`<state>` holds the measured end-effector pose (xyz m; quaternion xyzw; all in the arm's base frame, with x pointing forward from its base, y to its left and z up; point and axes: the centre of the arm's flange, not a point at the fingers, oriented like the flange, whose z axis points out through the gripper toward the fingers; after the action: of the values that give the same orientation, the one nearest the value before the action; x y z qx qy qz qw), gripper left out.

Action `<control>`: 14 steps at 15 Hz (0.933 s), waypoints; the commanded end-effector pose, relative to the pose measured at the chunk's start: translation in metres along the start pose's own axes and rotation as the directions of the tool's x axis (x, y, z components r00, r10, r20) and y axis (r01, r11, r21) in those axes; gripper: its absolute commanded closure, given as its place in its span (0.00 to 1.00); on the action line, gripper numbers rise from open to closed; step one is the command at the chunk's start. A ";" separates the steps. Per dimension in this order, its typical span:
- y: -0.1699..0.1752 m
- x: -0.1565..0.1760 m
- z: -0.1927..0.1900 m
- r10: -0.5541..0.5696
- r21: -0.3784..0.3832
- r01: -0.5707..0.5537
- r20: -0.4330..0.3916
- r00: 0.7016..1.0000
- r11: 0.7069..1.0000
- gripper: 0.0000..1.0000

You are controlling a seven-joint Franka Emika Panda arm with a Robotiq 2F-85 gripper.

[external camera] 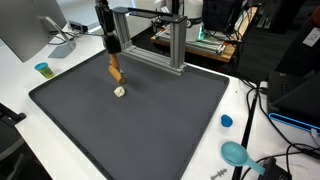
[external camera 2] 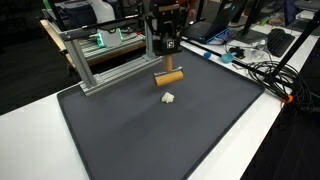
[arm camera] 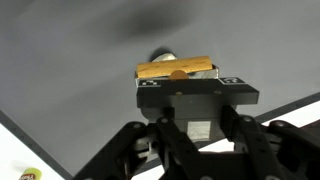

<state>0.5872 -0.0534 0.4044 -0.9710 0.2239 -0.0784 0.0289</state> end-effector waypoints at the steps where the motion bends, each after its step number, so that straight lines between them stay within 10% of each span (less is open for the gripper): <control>1: -0.001 0.003 0.000 0.002 0.001 -0.002 0.004 1.000 1.000 0.78; 14: 0.005 0.030 0.050 0.072 -0.002 -0.072 0.025 0.997 0.997 0.78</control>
<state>0.6059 -0.0710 0.3552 -0.9662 0.2502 -0.0563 0.0257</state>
